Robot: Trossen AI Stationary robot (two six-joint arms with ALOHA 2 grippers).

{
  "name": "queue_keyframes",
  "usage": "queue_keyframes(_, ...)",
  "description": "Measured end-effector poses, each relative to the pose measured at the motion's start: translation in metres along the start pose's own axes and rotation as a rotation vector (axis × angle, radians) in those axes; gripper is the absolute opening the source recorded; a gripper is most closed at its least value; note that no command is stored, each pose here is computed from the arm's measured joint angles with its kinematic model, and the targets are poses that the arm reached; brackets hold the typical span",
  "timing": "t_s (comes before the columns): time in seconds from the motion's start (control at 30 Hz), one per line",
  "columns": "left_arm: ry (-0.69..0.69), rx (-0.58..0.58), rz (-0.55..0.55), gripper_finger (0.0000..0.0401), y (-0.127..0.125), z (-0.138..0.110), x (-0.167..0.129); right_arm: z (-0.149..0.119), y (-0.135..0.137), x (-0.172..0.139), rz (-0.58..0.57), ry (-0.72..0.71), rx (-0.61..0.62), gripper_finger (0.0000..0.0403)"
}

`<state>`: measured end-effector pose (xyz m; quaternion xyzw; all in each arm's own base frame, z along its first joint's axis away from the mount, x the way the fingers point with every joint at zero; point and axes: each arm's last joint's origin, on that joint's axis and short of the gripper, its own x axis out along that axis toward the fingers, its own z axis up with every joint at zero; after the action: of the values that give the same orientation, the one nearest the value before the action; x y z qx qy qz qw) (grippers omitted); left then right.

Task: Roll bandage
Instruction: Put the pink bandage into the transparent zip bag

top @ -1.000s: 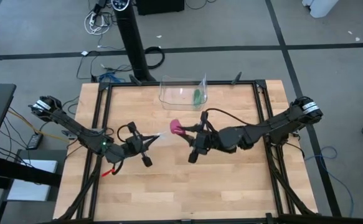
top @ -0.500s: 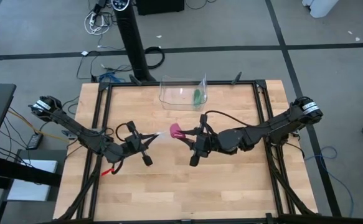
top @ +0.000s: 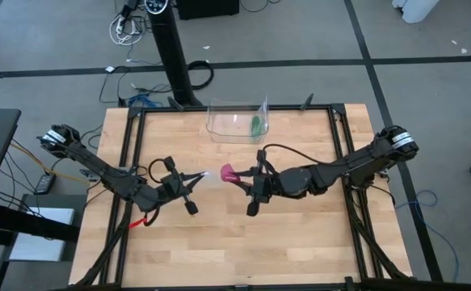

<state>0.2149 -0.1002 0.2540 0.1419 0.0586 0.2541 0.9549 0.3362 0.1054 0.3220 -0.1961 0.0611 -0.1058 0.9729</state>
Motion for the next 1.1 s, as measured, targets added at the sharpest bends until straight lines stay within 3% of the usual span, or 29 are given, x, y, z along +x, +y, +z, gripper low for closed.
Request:
queue_keyframes(0.53,-0.024,-0.062,0.009,0.0001,0.001,0.004,0.000,0.002,0.010,-0.006,0.042,-0.012,-0.037,0.0054)
queue_keyframes(0.87,-0.037,-0.073,-0.045,0.0001,0.000,0.005,0.000,0.001,0.007,-0.006,-0.045,0.018,-0.069,0.0054)
queue_keyframes(1.1,-0.043,-0.073,-0.071,0.0001,-0.001,0.005,0.000,-0.003,-0.003,0.003,0.030,-0.009,-0.074,0.0054)
